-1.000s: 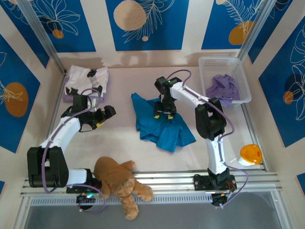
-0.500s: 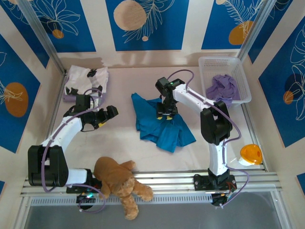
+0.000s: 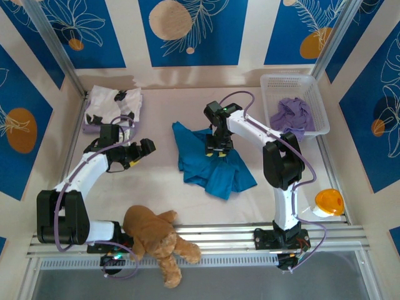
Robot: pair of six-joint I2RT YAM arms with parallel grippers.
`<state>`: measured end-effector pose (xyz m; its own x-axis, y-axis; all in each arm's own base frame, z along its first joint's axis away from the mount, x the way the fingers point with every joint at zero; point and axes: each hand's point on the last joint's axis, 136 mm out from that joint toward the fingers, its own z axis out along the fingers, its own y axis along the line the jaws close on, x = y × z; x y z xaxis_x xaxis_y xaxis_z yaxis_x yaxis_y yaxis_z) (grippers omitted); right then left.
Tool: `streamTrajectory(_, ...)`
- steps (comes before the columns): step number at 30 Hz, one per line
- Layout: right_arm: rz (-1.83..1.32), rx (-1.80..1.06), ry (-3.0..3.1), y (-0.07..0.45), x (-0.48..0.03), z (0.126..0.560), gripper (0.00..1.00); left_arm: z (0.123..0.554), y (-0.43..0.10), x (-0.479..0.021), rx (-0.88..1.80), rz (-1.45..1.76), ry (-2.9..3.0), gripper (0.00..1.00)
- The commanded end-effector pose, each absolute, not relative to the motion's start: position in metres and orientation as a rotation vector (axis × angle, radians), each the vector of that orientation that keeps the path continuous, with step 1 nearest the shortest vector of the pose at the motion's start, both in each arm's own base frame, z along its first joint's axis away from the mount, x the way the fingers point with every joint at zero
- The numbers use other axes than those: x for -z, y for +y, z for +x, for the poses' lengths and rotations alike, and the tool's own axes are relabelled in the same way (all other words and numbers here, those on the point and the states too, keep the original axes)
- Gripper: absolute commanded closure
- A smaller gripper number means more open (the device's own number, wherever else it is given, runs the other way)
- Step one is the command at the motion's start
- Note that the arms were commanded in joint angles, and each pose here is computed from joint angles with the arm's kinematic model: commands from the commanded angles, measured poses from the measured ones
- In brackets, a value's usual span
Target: Fold and stack the t-shirts
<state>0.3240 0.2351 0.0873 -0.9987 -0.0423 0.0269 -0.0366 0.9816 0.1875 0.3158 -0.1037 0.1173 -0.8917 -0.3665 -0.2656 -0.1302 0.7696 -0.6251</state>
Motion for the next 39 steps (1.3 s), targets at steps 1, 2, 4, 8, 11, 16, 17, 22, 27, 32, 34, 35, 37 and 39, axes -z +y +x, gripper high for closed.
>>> streamTrajectory(1, 0.064, 0.312, -3.075, 0.235, -0.084, 0.322, 0.6, 0.317, -0.107, -0.113, 0.879, -0.386, 2.6, 0.01)
streamTrajectory(2, 0.063, 0.314, -3.072, 0.236, -0.083, 0.322, 0.6, 0.317, -0.107, -0.112, 0.879, -0.383, 2.602, 0.01)
streamTrajectory(4, 0.067, 0.316, -3.069, 0.237, -0.082, 0.322, 0.6, 0.317, -0.107, -0.112, 0.878, -0.382, 2.602, 0.01)
streamTrajectory(8, 0.07, 0.325, -3.067, 0.238, -0.083, 0.322, 0.69, 0.317, -0.108, -0.111, 0.876, -0.38, 2.605, 0.01)
streamTrajectory(11, 0.075, 0.331, -3.066, 0.239, -0.084, 0.321, 0.77, 0.317, -0.108, -0.111, 0.876, -0.381, 2.607, 0.01)
streamTrajectory(16, 0.078, 0.312, -3.068, 0.237, -0.084, 0.321, 0.65, 0.317, -0.107, -0.111, 0.873, -0.383, 2.607, 0.01)
streamTrajectory(17, 0.078, 0.3, -3.07, 0.236, -0.083, 0.321, 0.63, 0.317, -0.107, -0.111, 0.873, -0.381, 2.607, 0.01)
streamTrajectory(22, 0.061, 0.273, -3.067, 0.23, -0.078, 0.321, 0.6, 0.317, -0.108, -0.111, 0.875, -0.379, 2.607, 0.01)
streamTrajectory(27, 0.056, 0.282, -3.058, 0.228, -0.073, 0.322, 0.6, 0.317, -0.109, -0.111, 0.875, -0.377, 2.609, 0.01)
streamTrajectory(32, 0.066, 0.303, -3.046, 0.23, -0.072, 0.322, 0.62, 0.318, -0.109, -0.112, 0.876, -0.374, 2.607, 0.01)
streamTrajectory(34, 0.067, 0.323, -3.043, 0.233, -0.073, 0.322, 0.67, 0.318, -0.109, -0.111, 0.872, -0.374, 2.608, 0.01)
streamTrajectory(35, 0.066, 0.329, -3.04, 0.233, -0.073, 0.322, 0.7, 0.318, -0.109, -0.111, 0.873, -0.375, 2.61, 0.01)
streamTrajectory(37, 0.069, 0.345, -3.036, 0.235, -0.075, 0.321, 0.74, 0.318, -0.109, -0.112, 0.873, -0.374, 2.61, 0.01)
streamTrajectory(39, 0.07, 0.362, -3.029, 0.238, -0.076, 0.319, 0.76, 0.318, -0.109, -0.112, 0.871, -0.371, 2.609, 0.01)
